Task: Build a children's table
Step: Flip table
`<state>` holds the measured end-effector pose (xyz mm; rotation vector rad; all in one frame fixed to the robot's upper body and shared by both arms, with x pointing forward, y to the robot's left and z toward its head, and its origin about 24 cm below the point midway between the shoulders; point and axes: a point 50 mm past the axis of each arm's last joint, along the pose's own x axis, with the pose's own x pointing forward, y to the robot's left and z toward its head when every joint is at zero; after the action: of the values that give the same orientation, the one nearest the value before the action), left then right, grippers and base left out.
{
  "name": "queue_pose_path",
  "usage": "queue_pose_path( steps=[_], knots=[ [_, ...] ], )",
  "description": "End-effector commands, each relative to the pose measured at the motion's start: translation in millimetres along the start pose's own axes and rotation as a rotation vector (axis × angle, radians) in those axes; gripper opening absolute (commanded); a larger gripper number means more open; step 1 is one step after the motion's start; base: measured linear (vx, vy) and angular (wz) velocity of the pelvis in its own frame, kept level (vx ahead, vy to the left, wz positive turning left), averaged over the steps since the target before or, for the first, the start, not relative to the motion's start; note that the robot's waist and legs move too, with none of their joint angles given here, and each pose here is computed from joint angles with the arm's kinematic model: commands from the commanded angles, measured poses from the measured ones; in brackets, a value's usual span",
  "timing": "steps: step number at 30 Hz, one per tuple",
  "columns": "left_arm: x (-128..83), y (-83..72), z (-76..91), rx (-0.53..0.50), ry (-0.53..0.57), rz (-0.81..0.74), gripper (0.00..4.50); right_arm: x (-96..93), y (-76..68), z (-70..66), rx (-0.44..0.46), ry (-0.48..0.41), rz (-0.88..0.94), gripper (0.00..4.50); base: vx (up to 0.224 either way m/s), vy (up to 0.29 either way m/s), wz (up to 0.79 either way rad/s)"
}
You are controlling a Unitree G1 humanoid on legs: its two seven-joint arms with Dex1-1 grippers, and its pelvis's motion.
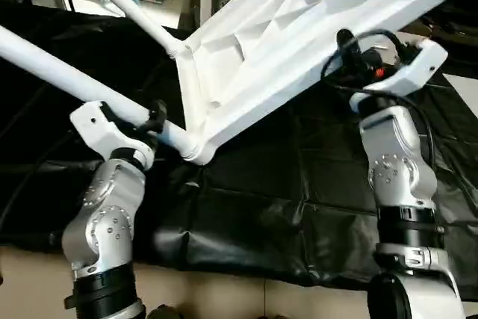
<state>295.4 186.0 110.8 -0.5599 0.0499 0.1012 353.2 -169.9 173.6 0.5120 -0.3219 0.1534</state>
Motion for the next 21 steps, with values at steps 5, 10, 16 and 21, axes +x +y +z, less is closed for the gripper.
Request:
queue_pose_path(
  steps=[5, 10, 16, 21],
  knots=[
    [-10.4, 40.1, 13.5, 0.047, -0.084, 0.243, 4.13, -4.7, -22.5, 85.9, -0.294, -0.384, -0.127, 2.64, 0.0, 0.0, 0.0],
    [-9.1, 34.8, 11.5, 0.038, -0.064, 0.211, 4.13, -3.6, -20.3, 95.5, -0.42, -0.423, -0.16, 2.64, 0.0, 0.0, 0.0],
    [-7.9, 43.6, 11.2, 0.016, -0.063, 0.288, 4.13, 0.3, -18.6, 100.8, -0.43, -0.429, -0.179, 2.64, 0.0, 0.0, 0.0],
    [-9.1, 45.7, 8.3, 0.014, -0.045, 0.29, 4.13, 3.0, -17.3, 106.6, -0.475, -0.445, -0.189, 2.64, 0.0, 0.0, 0.0]
  ],
)
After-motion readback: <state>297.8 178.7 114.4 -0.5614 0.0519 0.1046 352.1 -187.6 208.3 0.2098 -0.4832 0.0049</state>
